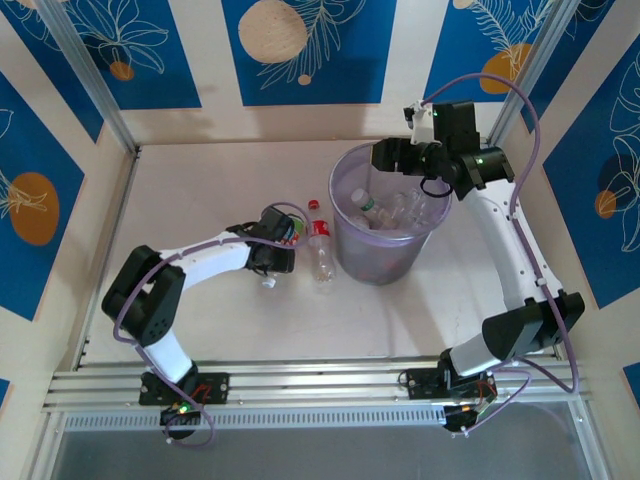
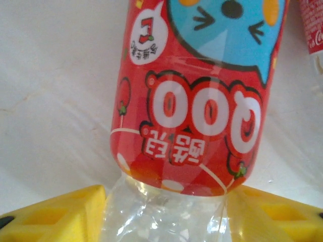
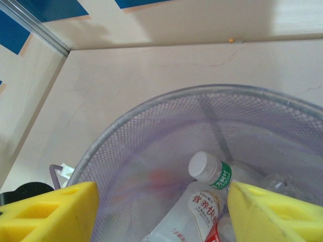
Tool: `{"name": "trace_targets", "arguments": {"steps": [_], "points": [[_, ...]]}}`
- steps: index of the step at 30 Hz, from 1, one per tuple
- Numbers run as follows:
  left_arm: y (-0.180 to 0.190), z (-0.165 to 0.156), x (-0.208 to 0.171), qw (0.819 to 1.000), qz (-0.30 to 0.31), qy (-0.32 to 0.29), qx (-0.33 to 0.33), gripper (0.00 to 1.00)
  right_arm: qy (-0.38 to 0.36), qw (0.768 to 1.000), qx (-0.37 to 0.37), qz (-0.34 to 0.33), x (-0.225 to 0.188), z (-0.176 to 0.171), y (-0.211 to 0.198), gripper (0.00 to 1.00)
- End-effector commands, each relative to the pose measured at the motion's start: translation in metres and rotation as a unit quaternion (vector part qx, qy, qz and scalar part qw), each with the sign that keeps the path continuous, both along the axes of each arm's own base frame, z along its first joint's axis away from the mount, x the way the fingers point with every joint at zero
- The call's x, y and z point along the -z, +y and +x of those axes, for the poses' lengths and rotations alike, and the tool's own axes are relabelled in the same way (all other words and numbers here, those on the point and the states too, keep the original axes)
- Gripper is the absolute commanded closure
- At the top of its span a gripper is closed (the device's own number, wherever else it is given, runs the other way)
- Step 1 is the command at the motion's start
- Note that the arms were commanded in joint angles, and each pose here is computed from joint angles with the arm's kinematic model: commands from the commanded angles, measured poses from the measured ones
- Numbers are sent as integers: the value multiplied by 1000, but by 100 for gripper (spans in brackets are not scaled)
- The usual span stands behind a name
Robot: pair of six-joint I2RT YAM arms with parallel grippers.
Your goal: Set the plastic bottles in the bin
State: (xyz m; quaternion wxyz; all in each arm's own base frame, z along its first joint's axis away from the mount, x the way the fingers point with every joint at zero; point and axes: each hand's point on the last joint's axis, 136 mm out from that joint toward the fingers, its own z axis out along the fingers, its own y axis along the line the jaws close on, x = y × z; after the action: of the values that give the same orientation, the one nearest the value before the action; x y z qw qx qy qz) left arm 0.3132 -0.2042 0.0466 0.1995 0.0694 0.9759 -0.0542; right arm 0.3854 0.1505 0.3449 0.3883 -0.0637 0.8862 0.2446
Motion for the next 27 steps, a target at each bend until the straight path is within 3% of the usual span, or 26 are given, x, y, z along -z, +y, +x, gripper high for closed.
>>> {"name": "trace_targets", "arguments": {"steps": [1,8,15,22,27], "points": [[-4,-5,-8,1000,-13,-9,7,43,3,1000,-8,14,-4,-12,1,32],[-5,-4,-48,997,-36,-56,26,54,-9,999,-16,27,-17,-26,1,32],[-6,-6,-117,986,-81,-135,52,56,-25,996,-50,64,-38,-39,25,32],[-27,-26,-202,941,-209,-237,120,74,-43,986,-116,108,-59,-45,81,19],[-32,-34,-229,918,-254,-274,135,82,-30,977,-169,124,-58,-46,128,8]]}}
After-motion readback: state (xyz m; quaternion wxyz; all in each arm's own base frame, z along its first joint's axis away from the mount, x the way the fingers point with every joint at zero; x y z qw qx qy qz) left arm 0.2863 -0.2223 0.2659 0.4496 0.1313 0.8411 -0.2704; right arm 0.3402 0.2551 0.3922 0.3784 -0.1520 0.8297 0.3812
